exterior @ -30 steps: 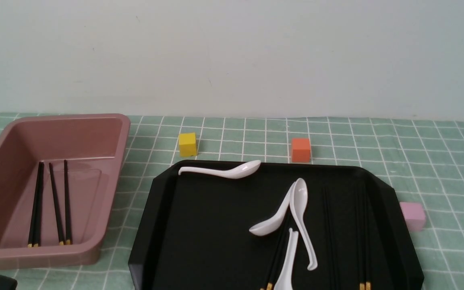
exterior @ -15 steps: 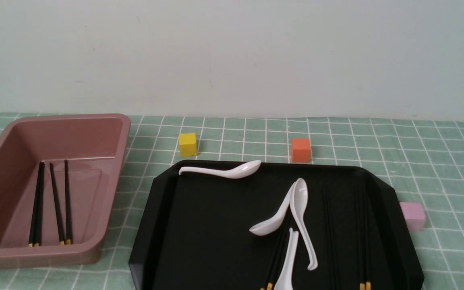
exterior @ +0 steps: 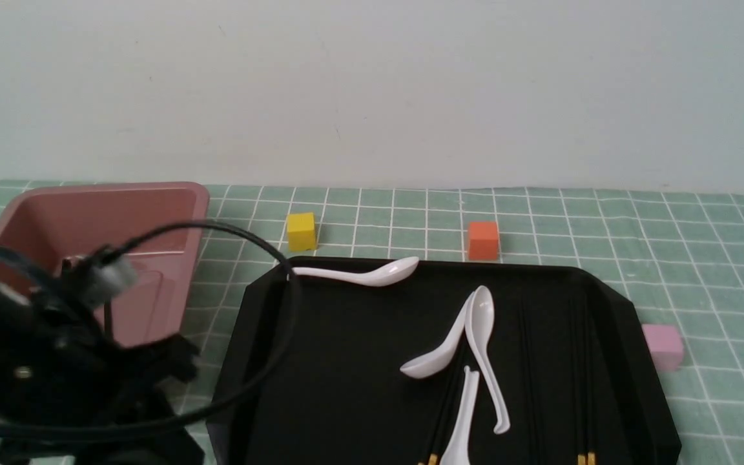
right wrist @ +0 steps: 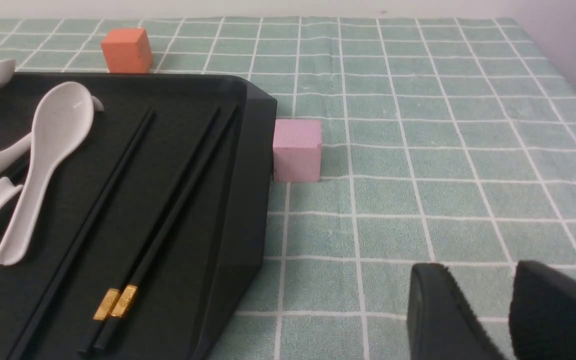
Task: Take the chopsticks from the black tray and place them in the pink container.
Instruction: 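Reach over to the black tray and grasp a pair of chopsticks with the left gripper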
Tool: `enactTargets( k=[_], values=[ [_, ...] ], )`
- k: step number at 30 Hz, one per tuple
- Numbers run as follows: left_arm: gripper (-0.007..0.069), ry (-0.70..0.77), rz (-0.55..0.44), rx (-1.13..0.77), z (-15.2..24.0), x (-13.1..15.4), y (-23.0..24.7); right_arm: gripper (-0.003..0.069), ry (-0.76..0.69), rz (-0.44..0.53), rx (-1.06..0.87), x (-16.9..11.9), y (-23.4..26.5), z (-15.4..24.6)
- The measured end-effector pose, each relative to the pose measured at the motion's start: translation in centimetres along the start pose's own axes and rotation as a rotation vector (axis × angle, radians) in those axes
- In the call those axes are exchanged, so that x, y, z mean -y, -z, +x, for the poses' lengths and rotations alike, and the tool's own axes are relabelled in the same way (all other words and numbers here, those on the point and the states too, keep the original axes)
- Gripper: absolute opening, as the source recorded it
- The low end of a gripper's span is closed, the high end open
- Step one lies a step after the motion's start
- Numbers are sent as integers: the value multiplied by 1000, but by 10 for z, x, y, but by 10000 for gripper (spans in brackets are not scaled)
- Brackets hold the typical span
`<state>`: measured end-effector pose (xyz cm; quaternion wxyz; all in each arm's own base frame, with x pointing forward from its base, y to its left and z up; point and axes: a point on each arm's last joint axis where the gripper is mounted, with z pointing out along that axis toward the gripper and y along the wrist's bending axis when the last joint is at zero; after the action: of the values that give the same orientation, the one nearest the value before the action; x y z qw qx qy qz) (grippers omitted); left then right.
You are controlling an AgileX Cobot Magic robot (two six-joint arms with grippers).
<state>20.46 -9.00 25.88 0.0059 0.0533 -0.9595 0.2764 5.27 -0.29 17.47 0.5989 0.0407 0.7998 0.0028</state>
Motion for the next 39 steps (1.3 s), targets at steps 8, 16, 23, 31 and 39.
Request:
enactTargets(
  k=[8,16,23,31,39],
  values=[
    [83,-220,-230,-143,-10,68,-97,240,0,0,0,0,0,0],
    [275,-386,-398,-41,-31,113,-140,240,0,0,0,0,0,0],
    [337,-418,-365,29,-51,133,-152,240,0,0,0,0,0,0],
    [341,-442,-351,45,-70,143,-177,240,0,0,0,0,0,0],
    [342,-432,-321,66,-77,145,-190,240,0,0,0,0,0,0]
  ],
)
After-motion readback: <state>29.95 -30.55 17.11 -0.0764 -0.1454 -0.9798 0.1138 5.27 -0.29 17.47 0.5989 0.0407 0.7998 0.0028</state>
